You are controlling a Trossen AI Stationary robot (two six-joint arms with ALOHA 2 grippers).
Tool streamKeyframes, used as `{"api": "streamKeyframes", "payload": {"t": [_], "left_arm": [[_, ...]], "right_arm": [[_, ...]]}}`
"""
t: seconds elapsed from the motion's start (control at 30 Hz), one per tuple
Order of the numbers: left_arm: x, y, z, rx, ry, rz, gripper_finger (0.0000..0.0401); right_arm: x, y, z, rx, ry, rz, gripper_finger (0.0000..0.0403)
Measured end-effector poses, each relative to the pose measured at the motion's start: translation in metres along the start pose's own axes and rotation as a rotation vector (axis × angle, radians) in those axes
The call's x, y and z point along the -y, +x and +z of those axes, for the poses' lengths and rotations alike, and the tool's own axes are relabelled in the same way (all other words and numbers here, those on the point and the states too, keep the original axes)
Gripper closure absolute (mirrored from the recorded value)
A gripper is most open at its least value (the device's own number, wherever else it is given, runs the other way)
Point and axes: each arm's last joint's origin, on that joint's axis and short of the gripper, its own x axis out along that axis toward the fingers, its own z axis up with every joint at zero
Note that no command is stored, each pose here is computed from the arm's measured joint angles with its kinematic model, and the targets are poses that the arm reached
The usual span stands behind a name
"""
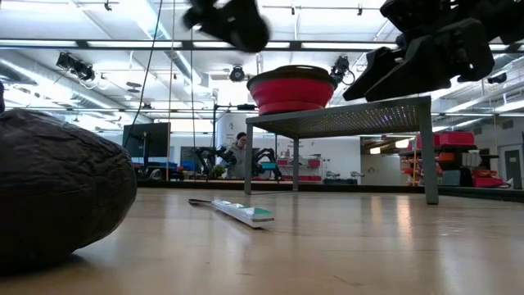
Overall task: Pick & Place Fruit
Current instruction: Put the mangosteen into the red strainer bowl
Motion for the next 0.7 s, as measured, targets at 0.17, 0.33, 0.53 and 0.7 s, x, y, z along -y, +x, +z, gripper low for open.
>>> {"api": "streamKeyframes", "payload": {"t": [0.17, 0.33, 0.53, 0.7], "left_arm": [[-0.022, 0.02, 0.044, 0.204, 0.018, 0.05, 0.0124], [-0.057, 0.047, 0.067, 0.252, -0.04, -0.024, 0.0123], [-0.102, 0.071, 0.078, 0.234, -0.122, -0.016, 0.0124], [-0.111, 0.077, 0.08, 0.26, -0.137, -0.028, 0.0117]], "right_arm": [[0.006, -0.011, 0.003, 0.014, 0.017, -0.045, 0.0084], [0.009, -0.02, 0.007, 0.046, 0.045, -0.058, 0.0084], [0.01, -0.021, 0.008, 0.053, 0.049, -0.056, 0.0084], [0.009, -0.021, 0.006, 0.04, 0.048, -0.049, 0.0084]]}}
